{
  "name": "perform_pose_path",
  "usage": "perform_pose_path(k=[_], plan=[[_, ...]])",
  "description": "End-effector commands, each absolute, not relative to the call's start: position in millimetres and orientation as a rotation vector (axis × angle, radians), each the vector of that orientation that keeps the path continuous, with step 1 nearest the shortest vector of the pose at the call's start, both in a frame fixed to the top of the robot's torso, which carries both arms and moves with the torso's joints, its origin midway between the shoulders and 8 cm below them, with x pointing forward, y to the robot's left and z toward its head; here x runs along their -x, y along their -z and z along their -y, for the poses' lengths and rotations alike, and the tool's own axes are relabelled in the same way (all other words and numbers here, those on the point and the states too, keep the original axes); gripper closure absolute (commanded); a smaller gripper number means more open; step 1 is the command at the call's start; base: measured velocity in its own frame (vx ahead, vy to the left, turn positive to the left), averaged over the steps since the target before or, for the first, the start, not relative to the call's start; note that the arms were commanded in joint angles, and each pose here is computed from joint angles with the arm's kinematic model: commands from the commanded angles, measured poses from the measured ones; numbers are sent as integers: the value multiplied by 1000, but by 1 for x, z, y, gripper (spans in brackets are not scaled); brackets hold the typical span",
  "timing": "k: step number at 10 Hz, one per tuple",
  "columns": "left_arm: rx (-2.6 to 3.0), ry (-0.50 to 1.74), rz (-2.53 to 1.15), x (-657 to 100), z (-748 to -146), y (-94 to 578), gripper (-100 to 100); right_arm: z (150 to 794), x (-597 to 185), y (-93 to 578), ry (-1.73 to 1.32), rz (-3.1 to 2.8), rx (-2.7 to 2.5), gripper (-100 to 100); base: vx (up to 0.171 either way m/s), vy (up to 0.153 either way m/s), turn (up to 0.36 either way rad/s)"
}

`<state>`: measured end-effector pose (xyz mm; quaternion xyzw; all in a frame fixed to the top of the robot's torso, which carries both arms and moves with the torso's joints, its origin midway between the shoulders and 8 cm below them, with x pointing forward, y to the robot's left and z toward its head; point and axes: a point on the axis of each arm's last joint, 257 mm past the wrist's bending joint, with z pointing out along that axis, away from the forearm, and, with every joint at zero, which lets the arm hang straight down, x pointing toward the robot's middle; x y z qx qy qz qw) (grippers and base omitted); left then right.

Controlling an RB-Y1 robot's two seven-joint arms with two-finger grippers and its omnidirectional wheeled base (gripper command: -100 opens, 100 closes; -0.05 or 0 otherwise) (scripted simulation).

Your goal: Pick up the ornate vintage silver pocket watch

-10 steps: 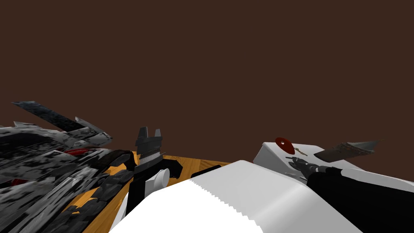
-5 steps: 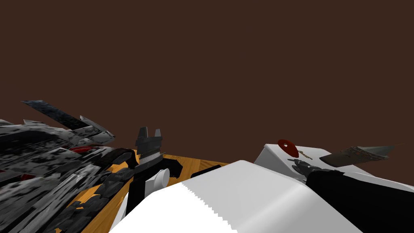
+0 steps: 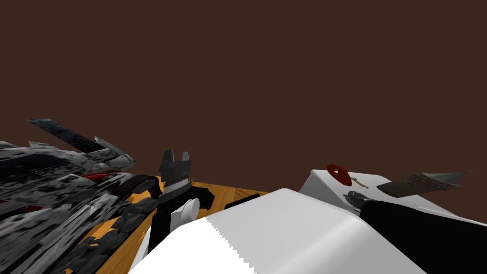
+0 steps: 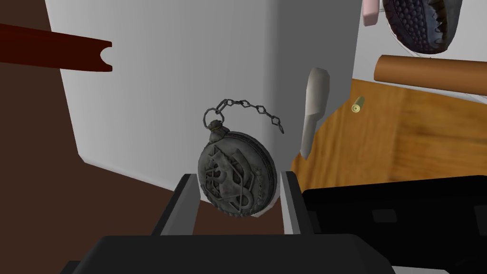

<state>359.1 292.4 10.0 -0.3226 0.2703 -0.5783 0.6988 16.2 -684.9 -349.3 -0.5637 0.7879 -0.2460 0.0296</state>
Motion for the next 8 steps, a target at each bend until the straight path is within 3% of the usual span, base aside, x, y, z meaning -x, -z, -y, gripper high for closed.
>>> perform_pose_path(k=[1, 2, 3, 4, 7, 8], plan=[[719, 1289, -602, -359, -292, -10, 0, 685, -16, 349, 759, -2430, 1738, 100, 0, 0, 0], [719, 1289, -602, -359, -292, -10, 0, 685, -16, 349, 758, -2431, 1739, 100, 0, 0, 0], [719, 1289, -602, -359, -292, -10, 0, 685, -16, 349, 758, -2431, 1739, 0, 0, 0, 0], [719, 1289, -602, -359, -292, -10, 0, 689, -25, 342, 773, -2416, 1744, 100, -2, 22, -41], [719, 1289, -602, -359, -292, -10, 0, 691, -32, 335, 771, -2407, 1756, 100, -12, 31, -54], [719, 1289, -602, -359, -292, -10, 0, 691, -33, 334, 770, -2406, 1756, 0, 0, 0, 0]])
